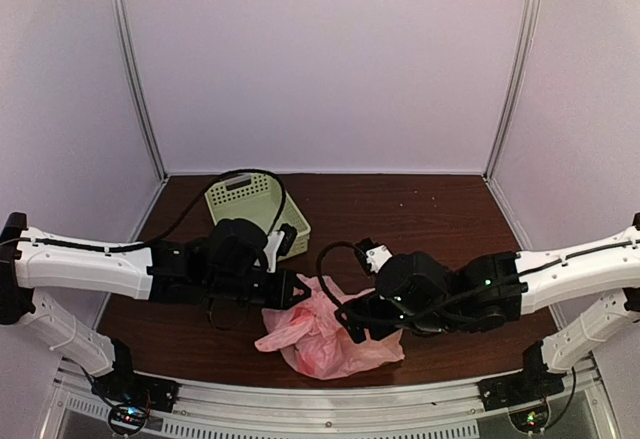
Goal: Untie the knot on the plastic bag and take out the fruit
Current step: Untie the bag handles from the takeout bag.
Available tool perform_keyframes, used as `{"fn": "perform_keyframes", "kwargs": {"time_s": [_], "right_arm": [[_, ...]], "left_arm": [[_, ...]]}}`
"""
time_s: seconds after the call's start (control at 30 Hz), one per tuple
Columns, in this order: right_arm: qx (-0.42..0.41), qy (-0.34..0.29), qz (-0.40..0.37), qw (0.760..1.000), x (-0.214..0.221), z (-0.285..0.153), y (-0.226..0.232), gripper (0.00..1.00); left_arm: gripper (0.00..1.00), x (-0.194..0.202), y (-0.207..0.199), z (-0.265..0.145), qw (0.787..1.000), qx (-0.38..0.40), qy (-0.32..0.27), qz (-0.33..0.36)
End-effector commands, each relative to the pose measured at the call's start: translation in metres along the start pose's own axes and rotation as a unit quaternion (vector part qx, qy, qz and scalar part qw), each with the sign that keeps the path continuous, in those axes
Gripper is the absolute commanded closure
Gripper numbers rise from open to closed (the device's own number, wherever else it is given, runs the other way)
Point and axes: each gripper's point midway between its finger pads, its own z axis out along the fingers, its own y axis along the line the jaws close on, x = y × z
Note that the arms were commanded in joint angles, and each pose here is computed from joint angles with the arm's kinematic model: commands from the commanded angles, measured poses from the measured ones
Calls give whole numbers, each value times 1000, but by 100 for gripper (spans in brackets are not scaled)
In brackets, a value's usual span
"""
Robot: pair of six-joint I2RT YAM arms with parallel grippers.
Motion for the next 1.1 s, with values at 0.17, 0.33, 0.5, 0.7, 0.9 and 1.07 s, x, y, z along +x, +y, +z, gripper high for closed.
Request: {"fn": "perform_keyframes", "kwargs": {"time_s": [0.17, 0.33, 0.5, 0.7, 0.9, 1.07], "right_arm": [[-23, 21, -39, 999, 6, 8, 36, 8], [-17, 23, -42, 999, 11, 16, 48, 4], [21, 31, -40, 999, 17, 28, 46, 2], [75, 31, -33, 996, 18, 35, 35, 5], [100, 16, -16, 995, 13, 34, 27, 22], [102, 7, -11, 995, 11, 32, 24, 52]], "left_arm": [[100, -4, -7, -5, 1000, 19, -15, -9], [100, -5, -7, -5, 1000, 19, -16, -9], [100, -5, -7, -5, 1000, 19, -16, -8], [100, -5, -7, -6, 1000, 20, -18, -9], [100, -6, -8, -8, 1000, 20, -19, -9], [100, -6, -7, -9, 1000, 20, -22, -10]]}}
